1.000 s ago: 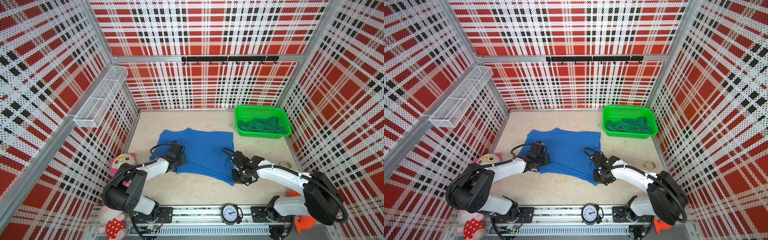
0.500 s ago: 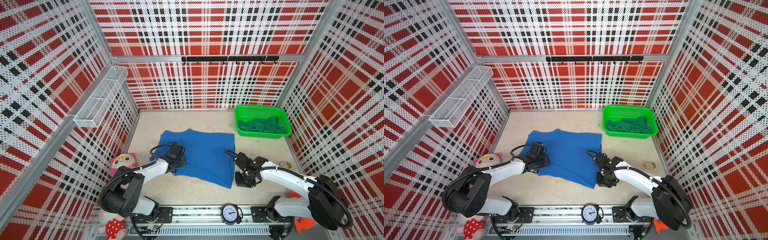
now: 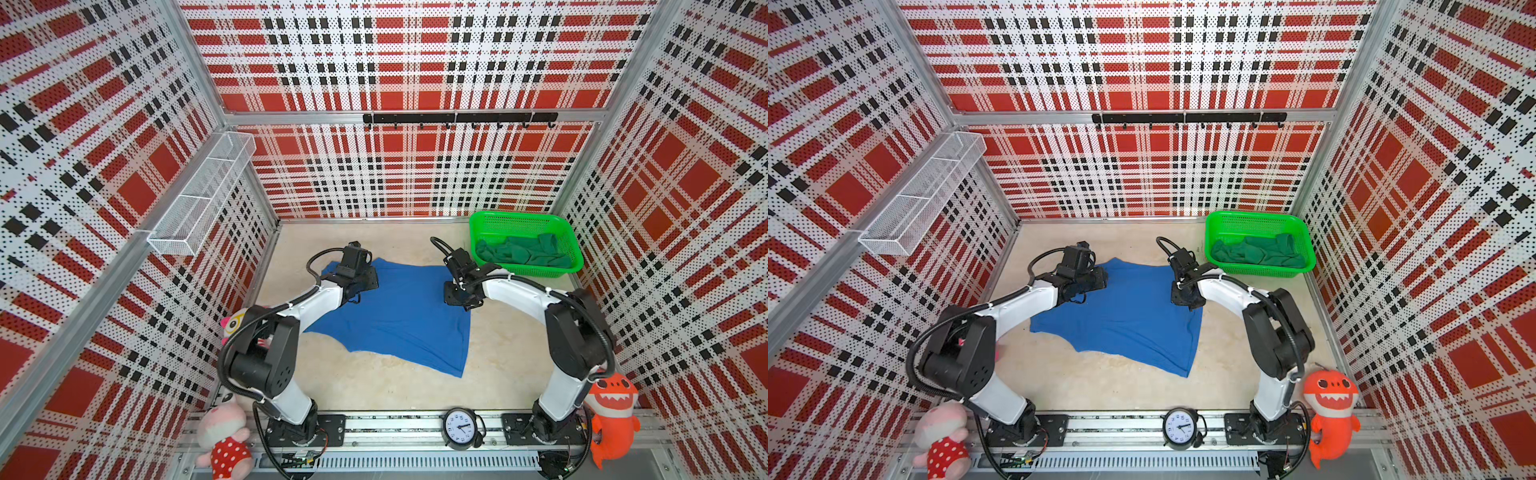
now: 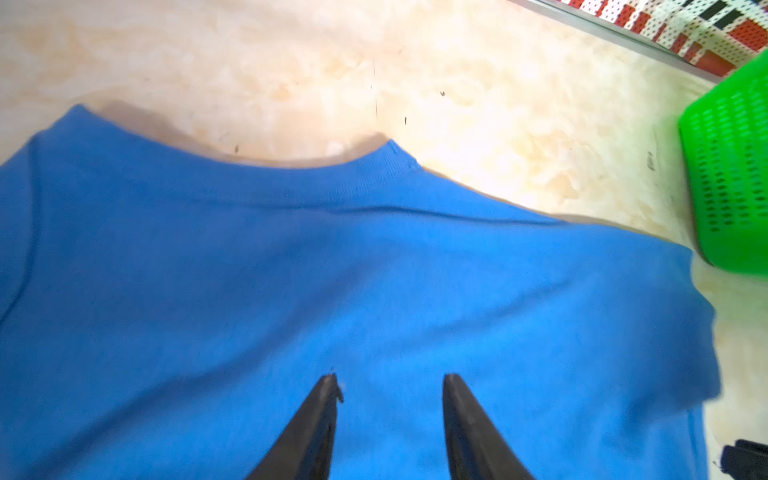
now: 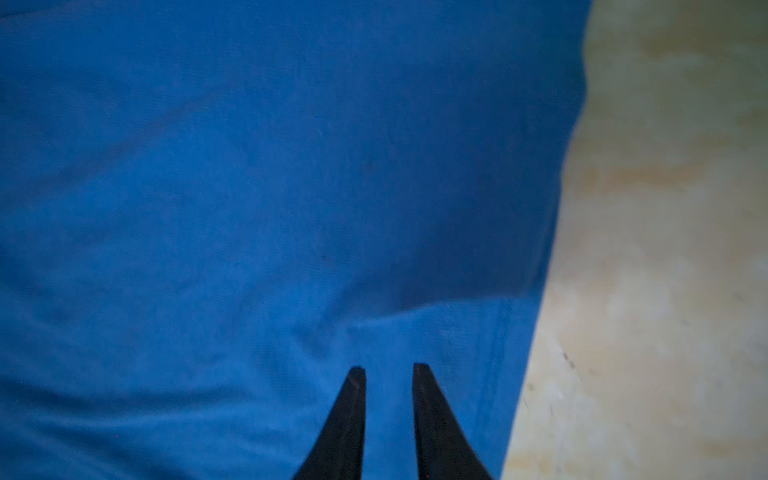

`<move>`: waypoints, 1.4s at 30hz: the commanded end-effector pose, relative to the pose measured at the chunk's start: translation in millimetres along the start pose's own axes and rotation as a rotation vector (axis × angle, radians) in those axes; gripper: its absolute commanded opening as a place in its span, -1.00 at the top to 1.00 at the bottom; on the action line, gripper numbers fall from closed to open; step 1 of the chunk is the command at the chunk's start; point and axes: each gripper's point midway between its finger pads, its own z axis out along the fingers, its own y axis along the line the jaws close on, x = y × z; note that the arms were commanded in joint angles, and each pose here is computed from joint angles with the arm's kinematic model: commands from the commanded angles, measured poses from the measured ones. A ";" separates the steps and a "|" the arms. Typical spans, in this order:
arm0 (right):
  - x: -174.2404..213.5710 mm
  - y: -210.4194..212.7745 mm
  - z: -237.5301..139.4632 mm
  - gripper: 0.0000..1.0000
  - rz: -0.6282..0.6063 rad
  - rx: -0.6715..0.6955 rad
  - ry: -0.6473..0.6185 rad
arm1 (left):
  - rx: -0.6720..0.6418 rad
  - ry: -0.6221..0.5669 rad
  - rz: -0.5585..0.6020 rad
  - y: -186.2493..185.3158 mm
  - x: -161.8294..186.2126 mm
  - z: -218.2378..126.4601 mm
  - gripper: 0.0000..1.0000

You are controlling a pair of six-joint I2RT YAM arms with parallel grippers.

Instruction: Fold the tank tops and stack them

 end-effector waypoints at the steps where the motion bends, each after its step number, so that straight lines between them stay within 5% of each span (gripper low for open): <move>1: -9.5 -5.5 24.0 0.52 -0.033 0.047 -0.013 | 0.023 0.037 -0.006 10.2 10.6 26.8 0.10; 10: -26.6 -64.8 59.6 0.52 -0.031 0.211 0.019 | -0.031 0.064 -0.158 77.3 30.7 52.3 0.12; 17: -101.0 -16.2 86.7 0.51 -0.160 0.082 -0.070 | -0.050 0.019 -0.219 91.6 21.3 52.5 0.14; 22: -143.7 0.5 49.3 0.48 -0.213 0.087 -0.134 | -0.053 -0.012 -0.248 94.7 10.6 56.4 0.14; 26: -110.6 12.5 16.5 0.48 -0.209 0.008 -0.140 | -0.055 -0.024 -0.248 95.0 5.9 59.7 0.14; 32: -48.8 8.1 28.6 0.53 -0.170 -0.023 -0.032 | -0.058 -0.010 -0.240 97.3 5.4 66.2 0.14; 38: -22.7 -36.5 52.9 0.57 -0.104 0.108 0.023 | -0.059 -0.009 -0.242 102.2 1.6 68.2 0.13; 42: -24.7 -74.8 33.4 0.55 -0.050 0.199 -0.030 | -0.080 -0.004 -0.232 105.7 -1.2 69.8 0.13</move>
